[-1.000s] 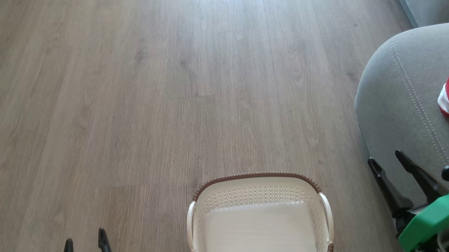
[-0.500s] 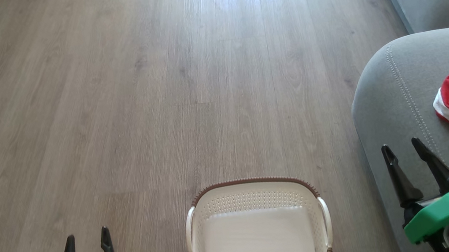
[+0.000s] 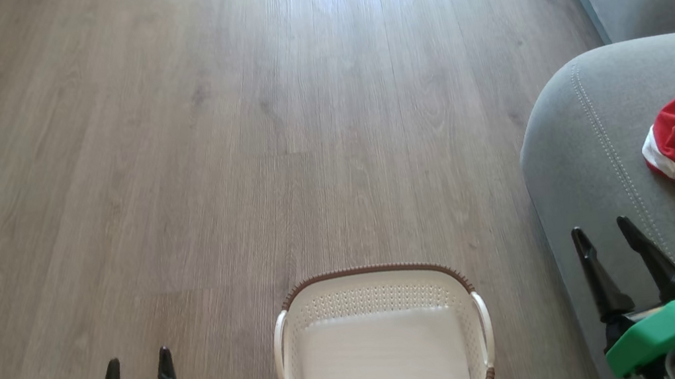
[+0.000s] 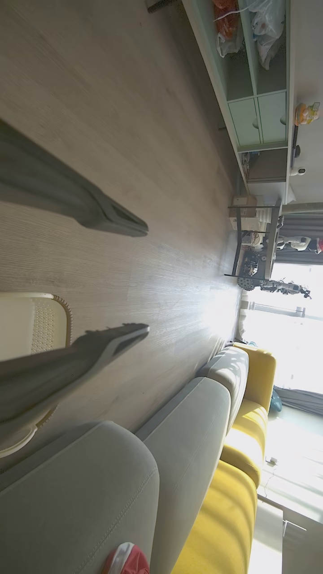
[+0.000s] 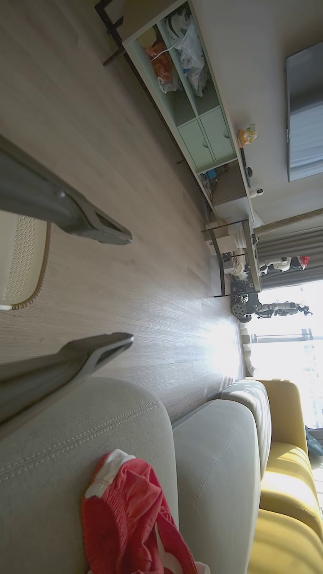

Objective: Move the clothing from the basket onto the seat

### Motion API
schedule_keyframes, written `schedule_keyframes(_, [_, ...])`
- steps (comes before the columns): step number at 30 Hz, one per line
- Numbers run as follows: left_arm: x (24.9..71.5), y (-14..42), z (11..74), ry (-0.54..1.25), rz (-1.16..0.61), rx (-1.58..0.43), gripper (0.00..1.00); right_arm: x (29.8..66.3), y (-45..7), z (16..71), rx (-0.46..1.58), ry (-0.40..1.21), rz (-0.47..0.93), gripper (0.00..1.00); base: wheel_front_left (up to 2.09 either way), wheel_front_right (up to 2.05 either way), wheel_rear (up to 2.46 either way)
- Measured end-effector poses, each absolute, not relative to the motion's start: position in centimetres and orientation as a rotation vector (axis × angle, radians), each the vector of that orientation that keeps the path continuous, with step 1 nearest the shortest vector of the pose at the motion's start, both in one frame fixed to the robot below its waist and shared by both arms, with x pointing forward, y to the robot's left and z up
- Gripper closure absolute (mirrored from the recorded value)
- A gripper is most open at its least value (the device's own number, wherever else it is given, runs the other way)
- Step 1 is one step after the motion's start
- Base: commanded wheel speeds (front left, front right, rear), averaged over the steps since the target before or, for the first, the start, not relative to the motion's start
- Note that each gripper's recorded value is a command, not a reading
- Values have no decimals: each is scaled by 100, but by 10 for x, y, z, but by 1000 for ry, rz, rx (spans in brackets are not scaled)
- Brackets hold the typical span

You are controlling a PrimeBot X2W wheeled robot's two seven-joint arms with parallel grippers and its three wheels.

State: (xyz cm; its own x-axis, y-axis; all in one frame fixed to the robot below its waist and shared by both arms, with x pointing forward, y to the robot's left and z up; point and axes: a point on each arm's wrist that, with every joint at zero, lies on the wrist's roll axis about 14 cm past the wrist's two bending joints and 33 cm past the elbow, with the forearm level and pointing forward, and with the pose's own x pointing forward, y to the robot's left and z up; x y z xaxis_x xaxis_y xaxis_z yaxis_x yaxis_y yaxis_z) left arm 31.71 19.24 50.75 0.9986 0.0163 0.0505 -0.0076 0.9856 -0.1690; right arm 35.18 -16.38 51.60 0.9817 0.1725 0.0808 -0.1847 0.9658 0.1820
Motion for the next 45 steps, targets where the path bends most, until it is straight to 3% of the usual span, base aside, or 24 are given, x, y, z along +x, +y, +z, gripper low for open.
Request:
schedule_keyframes(37, [328,183,499,-32,-12,-174,0,355,-169,505,188,-34,162,0,0,0,0])
schedule_keyframes(38, [328,183,498,-29,-13,-177,100,355,-169,505,188,-32,162,100,0,0,0])
schedule_keyframes(45, [313,182,456,109,7,-200,100,332,-169,456,216,126,132,100,0,0,0])
